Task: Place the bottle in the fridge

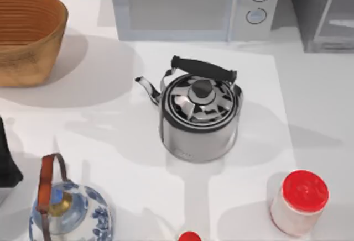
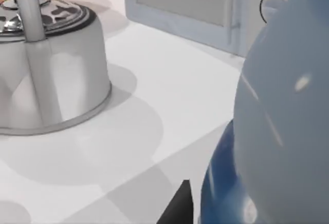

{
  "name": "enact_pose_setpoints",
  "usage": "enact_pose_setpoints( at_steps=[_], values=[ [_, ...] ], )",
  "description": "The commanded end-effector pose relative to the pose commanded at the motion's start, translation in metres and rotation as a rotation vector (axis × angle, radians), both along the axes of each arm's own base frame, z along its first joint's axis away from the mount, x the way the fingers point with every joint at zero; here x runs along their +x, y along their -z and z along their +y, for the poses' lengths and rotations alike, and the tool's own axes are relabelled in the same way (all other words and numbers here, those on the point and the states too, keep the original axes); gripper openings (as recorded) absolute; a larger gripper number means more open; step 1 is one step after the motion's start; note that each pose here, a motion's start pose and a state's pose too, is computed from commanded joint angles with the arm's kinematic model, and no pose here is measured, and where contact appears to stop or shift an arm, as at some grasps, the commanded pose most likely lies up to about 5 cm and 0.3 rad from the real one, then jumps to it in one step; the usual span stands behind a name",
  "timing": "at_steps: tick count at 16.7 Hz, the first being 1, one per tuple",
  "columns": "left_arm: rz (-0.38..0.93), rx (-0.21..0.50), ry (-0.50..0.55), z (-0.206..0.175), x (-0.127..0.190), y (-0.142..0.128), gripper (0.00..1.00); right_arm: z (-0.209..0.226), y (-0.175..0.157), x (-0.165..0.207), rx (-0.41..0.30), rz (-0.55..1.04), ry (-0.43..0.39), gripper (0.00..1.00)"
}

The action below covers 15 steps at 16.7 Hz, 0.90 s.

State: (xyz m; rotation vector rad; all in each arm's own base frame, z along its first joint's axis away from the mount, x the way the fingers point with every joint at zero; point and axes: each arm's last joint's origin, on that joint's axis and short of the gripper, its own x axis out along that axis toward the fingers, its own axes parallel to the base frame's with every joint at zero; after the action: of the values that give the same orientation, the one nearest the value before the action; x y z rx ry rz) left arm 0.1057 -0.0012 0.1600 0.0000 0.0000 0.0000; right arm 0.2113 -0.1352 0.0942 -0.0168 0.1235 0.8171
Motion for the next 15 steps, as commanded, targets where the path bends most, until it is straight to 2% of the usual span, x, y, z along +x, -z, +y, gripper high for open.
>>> enact_pose_setpoints(
  at_steps=[4,8,12,15],
  values=[
    [0.000,0.000,0.000,0.000,0.000,0.000,1.00,0.010,-0.012,-0.004,-0.031,0.055,0.027,0.01],
    [0.000,0.000,0.000,0.000,0.000,0.000,1.00,0.037,-0.040,-0.014,-0.126,0.128,0.108,0.01],
    [0.000,0.000,0.000,0.000,0.000,0.000,1.00,0.073,-0.068,-0.036,-0.247,0.136,0.276,0.01],
    [0.000,0.000,0.000,0.000,0.000,0.000,1.00,0.098,-0.079,-0.059,-0.280,0.085,0.440,0.01]
  ],
)
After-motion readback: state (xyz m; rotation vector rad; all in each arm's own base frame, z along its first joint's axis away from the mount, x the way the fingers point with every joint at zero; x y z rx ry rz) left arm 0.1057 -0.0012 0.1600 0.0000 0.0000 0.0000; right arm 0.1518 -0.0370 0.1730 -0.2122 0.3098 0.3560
